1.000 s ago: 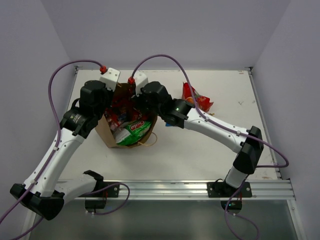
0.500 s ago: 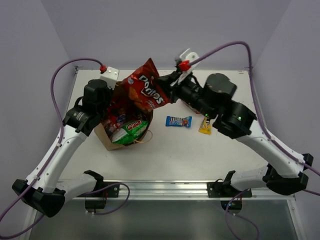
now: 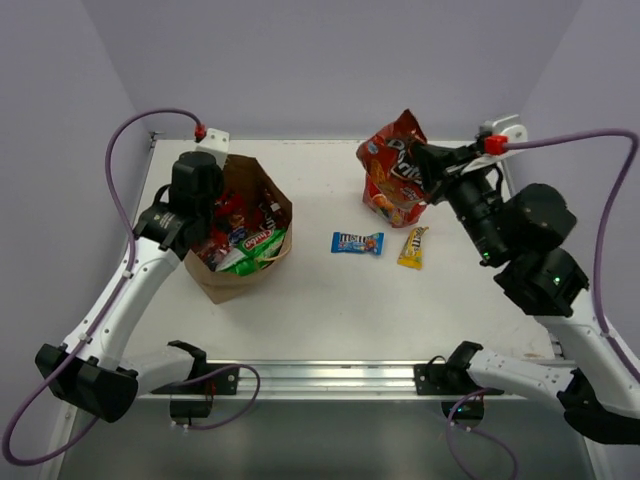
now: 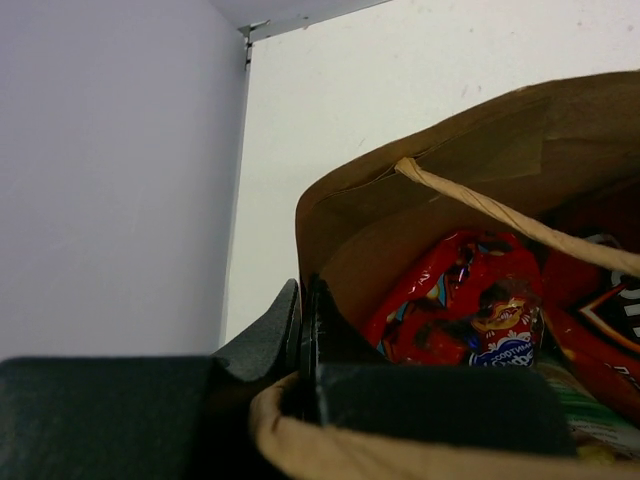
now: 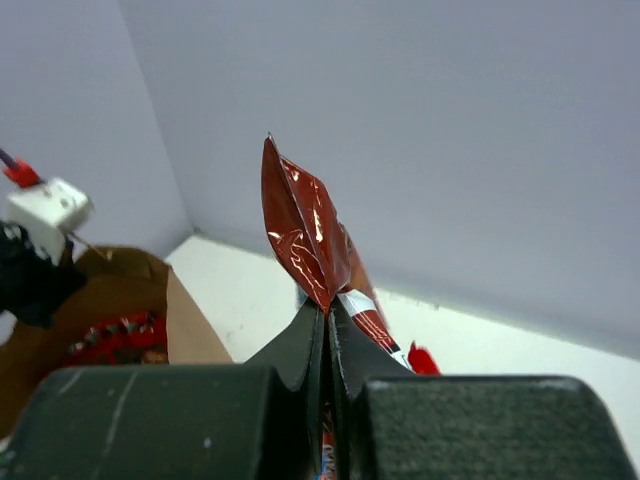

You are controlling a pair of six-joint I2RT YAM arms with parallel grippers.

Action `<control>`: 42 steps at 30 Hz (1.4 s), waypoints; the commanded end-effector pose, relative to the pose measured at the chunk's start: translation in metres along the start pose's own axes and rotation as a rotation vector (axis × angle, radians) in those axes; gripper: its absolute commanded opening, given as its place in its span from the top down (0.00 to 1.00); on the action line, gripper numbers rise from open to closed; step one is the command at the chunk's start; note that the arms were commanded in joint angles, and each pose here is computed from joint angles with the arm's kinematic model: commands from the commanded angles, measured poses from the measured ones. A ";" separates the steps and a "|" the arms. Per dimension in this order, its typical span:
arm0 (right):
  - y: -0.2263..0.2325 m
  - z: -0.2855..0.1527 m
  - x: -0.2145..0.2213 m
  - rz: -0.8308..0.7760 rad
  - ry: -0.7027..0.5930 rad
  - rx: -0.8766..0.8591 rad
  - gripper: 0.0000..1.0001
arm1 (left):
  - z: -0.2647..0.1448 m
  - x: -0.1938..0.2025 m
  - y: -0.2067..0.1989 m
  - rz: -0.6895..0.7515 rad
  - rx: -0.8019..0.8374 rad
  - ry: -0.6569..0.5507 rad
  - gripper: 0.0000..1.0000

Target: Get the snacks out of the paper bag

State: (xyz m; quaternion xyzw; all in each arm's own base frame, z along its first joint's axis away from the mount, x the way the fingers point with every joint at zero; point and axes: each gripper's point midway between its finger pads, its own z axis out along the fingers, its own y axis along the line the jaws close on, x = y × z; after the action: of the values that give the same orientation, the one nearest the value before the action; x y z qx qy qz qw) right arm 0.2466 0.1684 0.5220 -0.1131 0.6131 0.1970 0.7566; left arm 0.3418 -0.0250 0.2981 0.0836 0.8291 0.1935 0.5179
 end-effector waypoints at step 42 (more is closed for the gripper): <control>0.028 0.145 0.193 -0.120 0.445 -0.203 0.22 | -0.044 -0.061 0.018 -0.052 0.120 -0.301 1.00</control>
State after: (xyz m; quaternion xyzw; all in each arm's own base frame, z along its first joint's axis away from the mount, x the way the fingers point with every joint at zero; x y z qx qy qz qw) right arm 0.4769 0.2475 0.2506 -0.1261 0.8357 0.1062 0.5238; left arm 0.3232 -0.0382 0.3196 0.1348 0.8120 0.1224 0.5545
